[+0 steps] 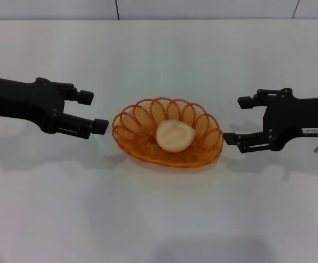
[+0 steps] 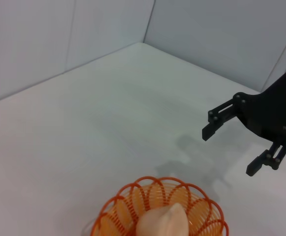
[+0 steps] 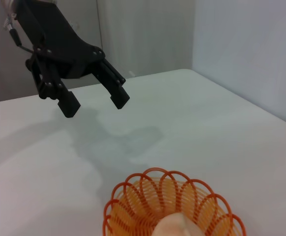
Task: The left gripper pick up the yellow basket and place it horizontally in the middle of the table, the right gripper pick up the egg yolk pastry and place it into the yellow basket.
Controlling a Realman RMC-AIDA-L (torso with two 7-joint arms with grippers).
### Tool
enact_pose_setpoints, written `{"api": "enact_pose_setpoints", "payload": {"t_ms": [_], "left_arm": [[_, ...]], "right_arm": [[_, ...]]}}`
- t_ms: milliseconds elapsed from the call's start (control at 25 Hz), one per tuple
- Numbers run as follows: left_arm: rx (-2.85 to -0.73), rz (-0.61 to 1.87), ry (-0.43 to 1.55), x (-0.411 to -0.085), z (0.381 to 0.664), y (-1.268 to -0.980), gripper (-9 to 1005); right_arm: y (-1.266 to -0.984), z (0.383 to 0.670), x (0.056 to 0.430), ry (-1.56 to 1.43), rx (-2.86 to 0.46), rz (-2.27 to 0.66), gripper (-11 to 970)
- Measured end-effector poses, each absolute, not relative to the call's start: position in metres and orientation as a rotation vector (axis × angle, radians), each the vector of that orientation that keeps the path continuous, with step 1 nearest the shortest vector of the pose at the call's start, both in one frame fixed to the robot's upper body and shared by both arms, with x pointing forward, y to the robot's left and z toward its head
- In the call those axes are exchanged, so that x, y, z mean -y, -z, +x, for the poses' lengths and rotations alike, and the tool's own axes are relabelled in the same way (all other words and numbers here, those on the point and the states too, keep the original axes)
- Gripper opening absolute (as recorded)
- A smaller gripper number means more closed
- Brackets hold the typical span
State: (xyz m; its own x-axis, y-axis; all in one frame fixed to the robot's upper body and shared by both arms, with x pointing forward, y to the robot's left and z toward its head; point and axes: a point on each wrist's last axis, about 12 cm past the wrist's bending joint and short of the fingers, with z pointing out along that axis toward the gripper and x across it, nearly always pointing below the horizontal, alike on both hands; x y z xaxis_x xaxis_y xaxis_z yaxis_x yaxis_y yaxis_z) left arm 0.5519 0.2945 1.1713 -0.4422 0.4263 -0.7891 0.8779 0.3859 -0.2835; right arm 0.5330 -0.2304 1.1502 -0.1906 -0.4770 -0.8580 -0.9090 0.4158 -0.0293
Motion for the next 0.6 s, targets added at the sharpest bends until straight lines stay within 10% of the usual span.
{"api": "enact_pose_setpoints", "payload": {"t_ms": [600], "left_arm": [[-2.021, 1.136, 0.965, -0.2919, 0.5506, -1.1722, 888]], "right_arm": [[-1.1515, 0.5325, 0.2293, -0.644, -1.818, -1.205, 857]]}}
